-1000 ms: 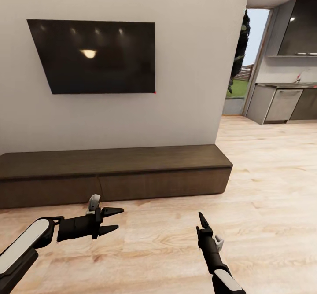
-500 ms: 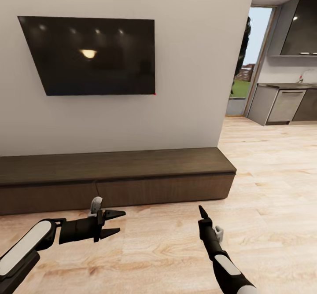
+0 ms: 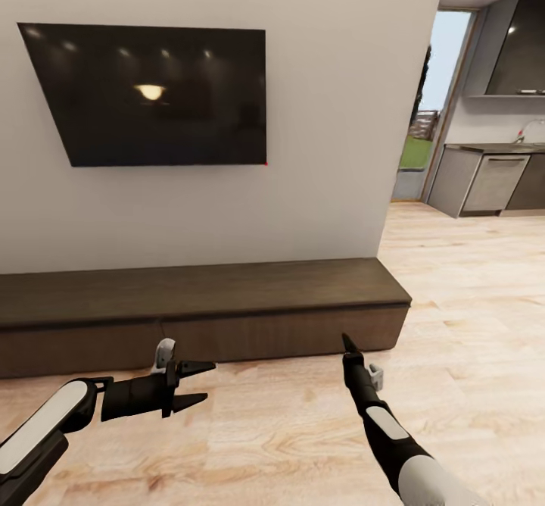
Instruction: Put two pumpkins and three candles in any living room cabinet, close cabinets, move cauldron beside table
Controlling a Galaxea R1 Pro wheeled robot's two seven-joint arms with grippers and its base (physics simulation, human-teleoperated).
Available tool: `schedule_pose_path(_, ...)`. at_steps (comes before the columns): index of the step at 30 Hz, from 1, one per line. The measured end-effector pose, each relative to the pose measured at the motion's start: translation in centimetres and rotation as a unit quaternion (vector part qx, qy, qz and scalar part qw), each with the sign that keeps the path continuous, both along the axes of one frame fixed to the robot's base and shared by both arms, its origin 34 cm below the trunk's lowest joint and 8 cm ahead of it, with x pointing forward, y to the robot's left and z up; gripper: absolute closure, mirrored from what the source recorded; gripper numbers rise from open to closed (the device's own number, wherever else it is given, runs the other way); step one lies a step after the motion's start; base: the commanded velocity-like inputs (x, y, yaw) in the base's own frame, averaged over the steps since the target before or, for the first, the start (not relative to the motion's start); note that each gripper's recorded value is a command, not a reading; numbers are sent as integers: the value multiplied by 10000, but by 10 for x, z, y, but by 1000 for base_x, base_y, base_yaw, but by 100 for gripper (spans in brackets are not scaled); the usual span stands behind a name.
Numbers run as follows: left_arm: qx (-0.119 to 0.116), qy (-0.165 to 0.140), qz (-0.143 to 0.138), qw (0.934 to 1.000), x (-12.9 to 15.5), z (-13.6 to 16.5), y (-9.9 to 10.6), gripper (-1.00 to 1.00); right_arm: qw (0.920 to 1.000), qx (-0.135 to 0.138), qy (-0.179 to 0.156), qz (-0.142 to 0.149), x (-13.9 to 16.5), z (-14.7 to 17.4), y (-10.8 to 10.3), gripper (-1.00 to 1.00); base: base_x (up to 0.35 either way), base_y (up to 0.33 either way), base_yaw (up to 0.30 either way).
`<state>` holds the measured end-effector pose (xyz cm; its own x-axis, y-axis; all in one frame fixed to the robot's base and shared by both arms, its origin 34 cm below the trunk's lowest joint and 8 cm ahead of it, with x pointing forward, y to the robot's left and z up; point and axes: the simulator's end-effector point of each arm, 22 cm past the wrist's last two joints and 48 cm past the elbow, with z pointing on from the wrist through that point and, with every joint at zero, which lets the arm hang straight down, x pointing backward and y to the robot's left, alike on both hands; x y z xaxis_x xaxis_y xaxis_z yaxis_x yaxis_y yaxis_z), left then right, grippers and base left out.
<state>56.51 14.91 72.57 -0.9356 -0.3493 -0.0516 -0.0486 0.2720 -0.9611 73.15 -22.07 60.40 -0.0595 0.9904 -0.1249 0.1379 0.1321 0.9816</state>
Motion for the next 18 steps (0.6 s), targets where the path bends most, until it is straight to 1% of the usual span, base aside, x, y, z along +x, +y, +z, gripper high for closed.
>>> schedule_pose_path(4, -18, 5, -2, 10000, 0, 1, -1, -100, 9999, -109, 68, 54, 0, -3, 2, -100, 239, 0, 0)
schedule_pose_path(8, -15, 10, 0, 10000, 0, 0, 0, -100, 9997, -200, 114, -12, -1, -6, -1, -100, 72, 0, 0)
schedule_pose_path(13, -17, 13, -1, 10000, 0, 0, 0, -100, 9996, -231, 135, -37, -1, -8, -2, -100, 17, 0, 0)
schedule_pose_path(15, -20, 11, 1, 10000, 0, 0, 0, -100, 9996, -233, 143, -40, -2, -8, -2, -100, 131, 49, 0)
schedule_pose_path(18, -13, 7, 0, 10000, 0, 0, 0, -100, 9995, -240, 210, -51, -2, -11, -3, -100, 240, 102, 0)
